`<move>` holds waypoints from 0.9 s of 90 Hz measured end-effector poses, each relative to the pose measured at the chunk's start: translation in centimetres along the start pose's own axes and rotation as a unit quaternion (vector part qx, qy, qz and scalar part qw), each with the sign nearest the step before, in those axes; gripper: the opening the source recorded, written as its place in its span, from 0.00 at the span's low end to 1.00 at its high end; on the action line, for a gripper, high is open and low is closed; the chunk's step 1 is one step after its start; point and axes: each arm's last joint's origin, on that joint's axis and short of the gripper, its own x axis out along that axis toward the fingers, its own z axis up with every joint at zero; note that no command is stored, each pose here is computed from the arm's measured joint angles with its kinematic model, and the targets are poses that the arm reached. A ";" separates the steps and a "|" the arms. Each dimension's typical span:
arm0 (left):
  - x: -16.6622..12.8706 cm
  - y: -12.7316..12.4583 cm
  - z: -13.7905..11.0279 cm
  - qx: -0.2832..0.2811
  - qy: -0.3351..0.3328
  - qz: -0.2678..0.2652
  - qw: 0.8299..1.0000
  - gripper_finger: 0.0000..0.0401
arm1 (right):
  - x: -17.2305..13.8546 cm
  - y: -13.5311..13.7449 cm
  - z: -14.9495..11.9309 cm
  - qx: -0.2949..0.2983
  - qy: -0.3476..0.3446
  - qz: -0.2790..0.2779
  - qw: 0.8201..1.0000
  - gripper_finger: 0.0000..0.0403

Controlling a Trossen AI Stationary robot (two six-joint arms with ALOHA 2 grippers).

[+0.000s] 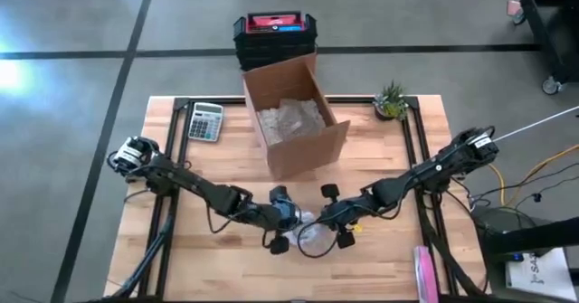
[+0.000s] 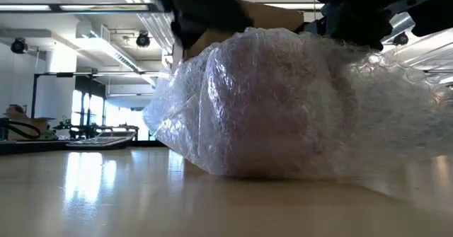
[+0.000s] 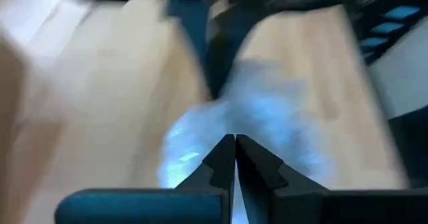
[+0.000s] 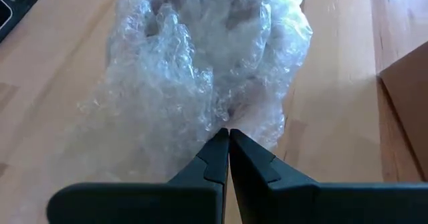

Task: Wrap mug
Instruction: Wrap the purple mug with the bubble wrap

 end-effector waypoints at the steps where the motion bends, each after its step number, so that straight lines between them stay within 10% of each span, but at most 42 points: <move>1: 0.0 0.0 0.0 0.000 -0.001 0.002 1.000 0.00 | 0.0 0.0 0.0 0.000 0.000 0.000 1.000 0.00; 57: 4.0 0.0 -2.3 0.018 0.021 0.017 0.999 0.00 | -0.5 -0.1 1.2 -0.005 -0.024 -0.004 1.000 0.00; 81: 3.6 -0.1 -1.8 0.014 0.010 0.007 1.000 0.00 | -3.8 0.8 6.3 -0.009 -0.089 0.010 0.996 0.00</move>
